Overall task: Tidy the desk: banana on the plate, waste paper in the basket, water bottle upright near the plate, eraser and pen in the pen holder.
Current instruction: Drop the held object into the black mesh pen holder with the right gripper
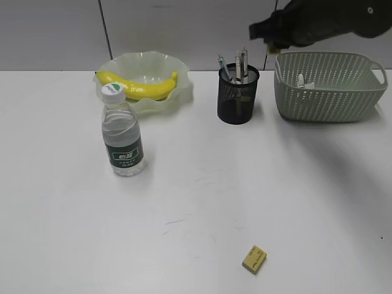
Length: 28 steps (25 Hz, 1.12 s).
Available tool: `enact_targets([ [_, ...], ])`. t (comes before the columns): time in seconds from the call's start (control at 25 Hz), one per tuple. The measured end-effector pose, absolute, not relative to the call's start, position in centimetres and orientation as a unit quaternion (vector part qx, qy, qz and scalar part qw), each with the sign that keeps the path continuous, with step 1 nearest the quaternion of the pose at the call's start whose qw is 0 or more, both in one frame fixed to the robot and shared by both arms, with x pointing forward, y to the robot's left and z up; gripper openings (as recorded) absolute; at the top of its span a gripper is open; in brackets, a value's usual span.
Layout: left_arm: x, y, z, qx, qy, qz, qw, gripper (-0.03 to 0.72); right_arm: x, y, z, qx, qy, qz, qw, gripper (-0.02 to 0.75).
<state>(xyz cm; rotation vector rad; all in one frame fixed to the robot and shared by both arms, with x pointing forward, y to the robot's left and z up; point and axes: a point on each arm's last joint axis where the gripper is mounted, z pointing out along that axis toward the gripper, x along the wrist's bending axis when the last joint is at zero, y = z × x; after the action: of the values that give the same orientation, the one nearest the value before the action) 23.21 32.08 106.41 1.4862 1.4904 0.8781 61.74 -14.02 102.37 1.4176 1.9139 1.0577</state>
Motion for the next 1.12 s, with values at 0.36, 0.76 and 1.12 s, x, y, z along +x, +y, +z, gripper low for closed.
enact_targets([
  [0.36, 23.2, 32.1, 106.4, 0.592, 0.594, 0.349, 0.418, 0.289, 69.3, -12.5, 99.3, 0.558, 0.675, 0.407, 0.26, 0.207],
  [0.76, 23.2, 32.1, 106.4, 0.592, 0.594, 0.349, 0.418, 0.289, 69.7, -11.5, 97.2, 0.567, 0.678, 0.402, 0.241, 0.402],
  [1.12, 23.5, 31.8, 106.4, 0.599, 0.593, 0.341, 0.416, 0.289, 64.9, -14.2, 102.7, 0.518, 0.745, 0.314, 0.279, 0.527],
])
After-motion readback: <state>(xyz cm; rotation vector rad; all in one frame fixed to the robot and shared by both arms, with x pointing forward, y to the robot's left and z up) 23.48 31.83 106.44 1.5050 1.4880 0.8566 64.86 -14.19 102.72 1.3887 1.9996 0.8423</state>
